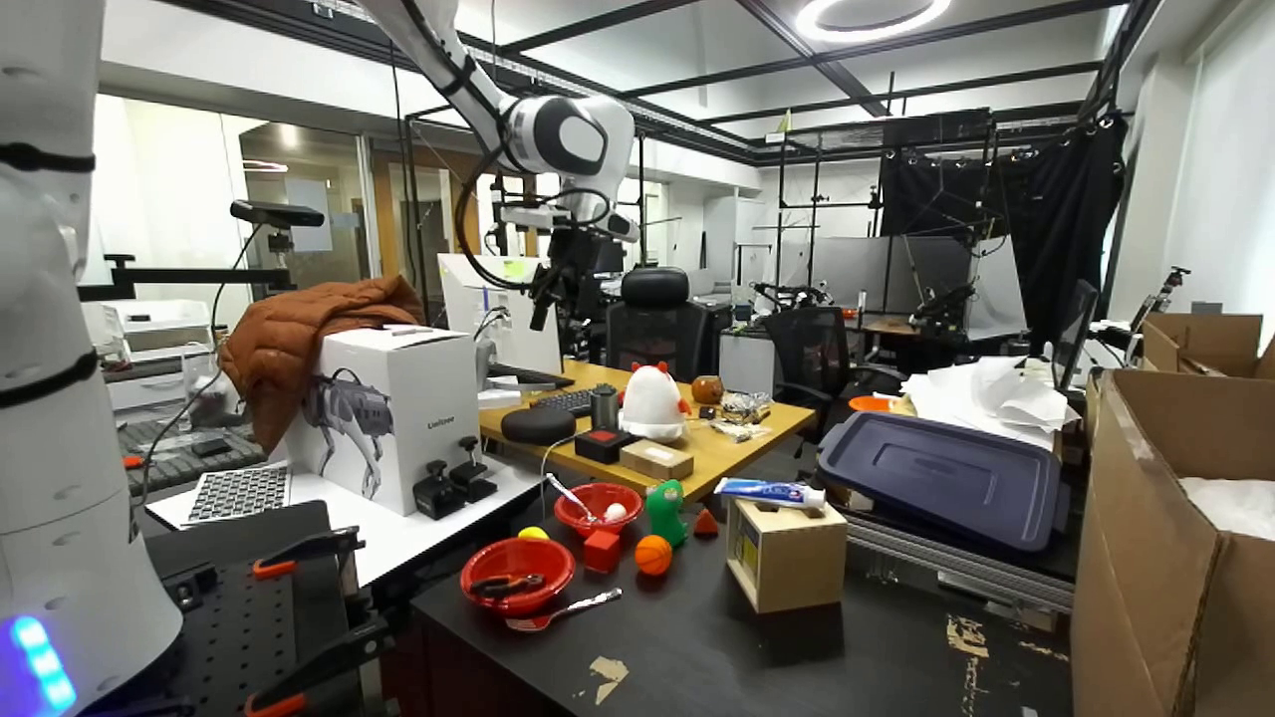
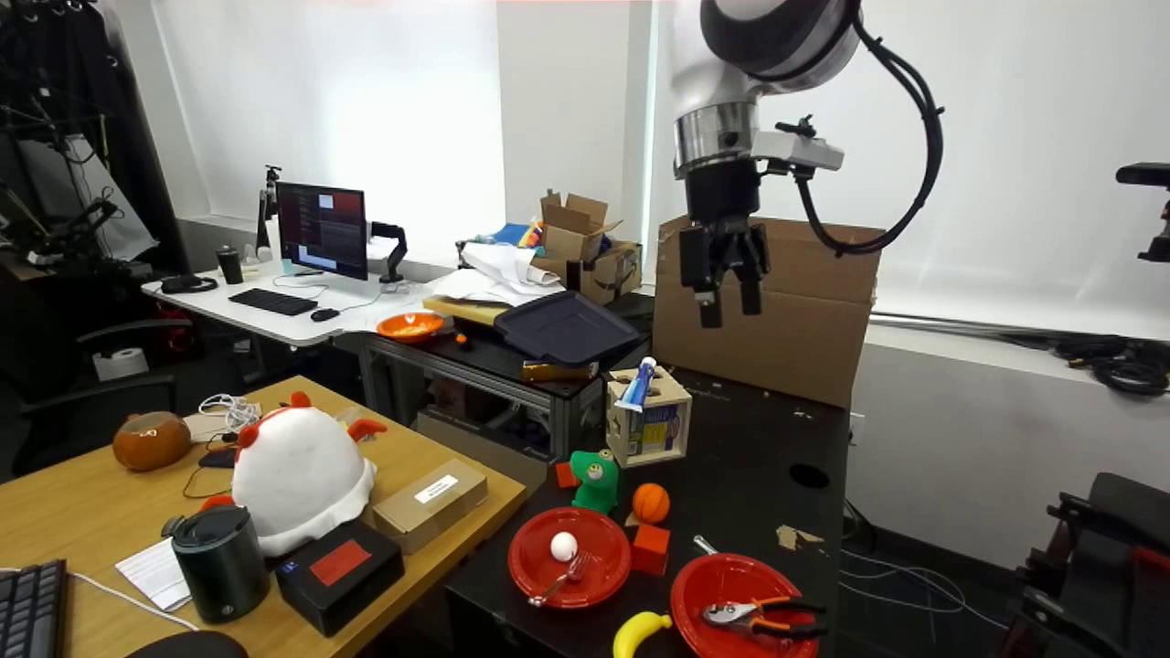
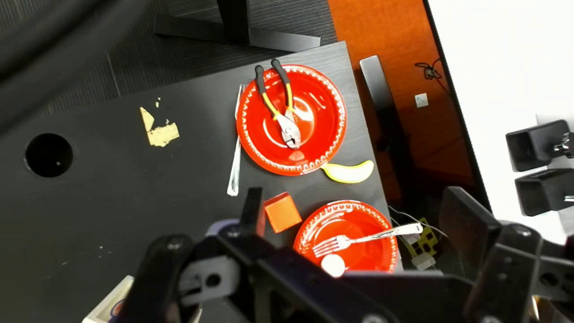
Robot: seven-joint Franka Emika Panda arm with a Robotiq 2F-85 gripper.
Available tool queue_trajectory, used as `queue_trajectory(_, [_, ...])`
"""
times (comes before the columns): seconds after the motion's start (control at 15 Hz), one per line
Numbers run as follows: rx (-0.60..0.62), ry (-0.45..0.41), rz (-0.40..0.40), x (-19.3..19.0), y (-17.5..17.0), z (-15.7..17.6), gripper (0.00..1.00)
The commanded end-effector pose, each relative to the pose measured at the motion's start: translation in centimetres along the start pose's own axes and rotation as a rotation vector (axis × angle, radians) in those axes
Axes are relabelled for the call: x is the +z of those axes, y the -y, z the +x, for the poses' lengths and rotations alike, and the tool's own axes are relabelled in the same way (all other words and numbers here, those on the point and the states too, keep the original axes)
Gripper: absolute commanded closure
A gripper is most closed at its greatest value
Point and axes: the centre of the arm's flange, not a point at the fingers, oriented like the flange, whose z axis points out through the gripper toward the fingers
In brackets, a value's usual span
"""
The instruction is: Pick up the folk from the bowl and put it on the counter
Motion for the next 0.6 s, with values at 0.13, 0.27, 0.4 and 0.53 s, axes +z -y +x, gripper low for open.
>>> queue_trajectory(0.13, [-0.048,0.001,0.057,1.3,5.9,8.2,0.0])
queue_trajectory(0.27, [-0.064,0.005,0.077,2.0,8.6,10.8,0.0])
queue_trajectory(0.4, [-0.063,0.009,0.092,3.1,11.4,13.0,0.0])
queue_trajectory(0.53, [-0.032,0.006,0.097,4.5,14.2,14.9,0.0])
